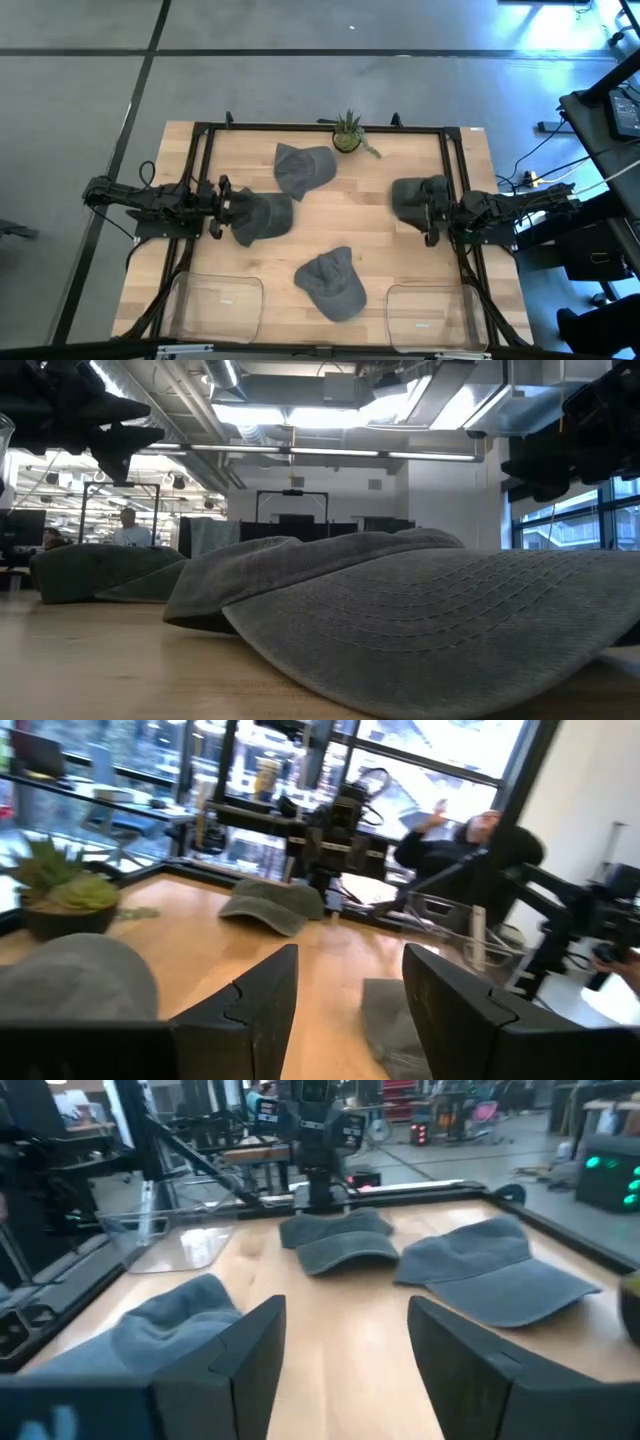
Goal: Pick & Place hat
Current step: Put the right black cap into the right transparent bin
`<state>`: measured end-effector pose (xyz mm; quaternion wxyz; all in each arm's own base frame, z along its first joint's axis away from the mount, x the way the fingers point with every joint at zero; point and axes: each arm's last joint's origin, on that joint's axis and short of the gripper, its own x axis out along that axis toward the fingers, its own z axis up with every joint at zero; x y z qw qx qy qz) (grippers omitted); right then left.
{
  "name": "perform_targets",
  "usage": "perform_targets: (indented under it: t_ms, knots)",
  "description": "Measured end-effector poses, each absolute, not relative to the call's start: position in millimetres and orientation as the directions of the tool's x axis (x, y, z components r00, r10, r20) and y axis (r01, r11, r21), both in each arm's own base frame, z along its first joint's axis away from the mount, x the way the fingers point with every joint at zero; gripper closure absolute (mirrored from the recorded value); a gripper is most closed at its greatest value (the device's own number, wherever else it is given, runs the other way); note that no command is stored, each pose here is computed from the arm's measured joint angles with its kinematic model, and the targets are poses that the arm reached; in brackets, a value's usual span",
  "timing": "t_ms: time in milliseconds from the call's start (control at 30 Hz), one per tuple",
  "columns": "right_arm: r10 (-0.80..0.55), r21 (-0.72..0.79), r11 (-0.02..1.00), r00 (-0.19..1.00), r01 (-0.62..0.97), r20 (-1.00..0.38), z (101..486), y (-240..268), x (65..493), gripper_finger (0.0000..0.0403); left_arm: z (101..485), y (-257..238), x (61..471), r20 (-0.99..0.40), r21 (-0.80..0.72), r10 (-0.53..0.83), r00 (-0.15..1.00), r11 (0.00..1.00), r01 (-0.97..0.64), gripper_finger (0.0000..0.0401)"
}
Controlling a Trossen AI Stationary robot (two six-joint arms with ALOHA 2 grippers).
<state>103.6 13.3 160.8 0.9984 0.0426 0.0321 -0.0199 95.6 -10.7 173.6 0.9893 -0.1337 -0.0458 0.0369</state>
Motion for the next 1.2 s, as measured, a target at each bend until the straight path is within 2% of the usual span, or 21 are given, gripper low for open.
perform_targets:
  t_ms: [233,400,600,767,900,1067,1200]
  knots:
    - [-0.220,0.165,0.960,0.974,0.225,-0.044,163,8,103,0.0118,174,-9,95,0.079,-0.273,0.158,0.984,0.953,-0.131,0.0200]
    - [-0.148,0.126,0.980,0.988,0.153,-0.045,163,10,103,0.0099,174,-8,95,0.079,-0.274,0.171,0.982,0.951,-0.143,0.0196]
    - [-0.142,0.101,0.984,0.989,0.147,-0.051,162,10,104,0.0098,174,-8,95,0.079,-0.275,0.170,0.982,0.951,-0.143,0.0196]
    - [-0.297,0.067,0.951,0.953,0.301,-0.055,162,6,103,0.0103,174,-8,95,0.079,-0.275,0.170,0.982,0.951,-0.143,0.0196]
    - [-0.336,0.104,0.933,0.938,0.344,-0.085,167,5,104,0.0117,174,-8,95,0.079,-0.275,0.171,0.982,0.951,-0.143,0.0196]
    - [-0.362,0.095,0.918,0.910,0.386,-0.201,193,5,107,0.0136,174,-8,95,0.078,-0.275,0.170,0.982,0.951,-0.143,0.0196]
    - [-0.382,0.060,0.900,0.848,0.432,-0.366,214,4,110,0.0143,174,-8,95,0.078,-0.275,0.171,0.982,0.951,-0.144,0.0196]
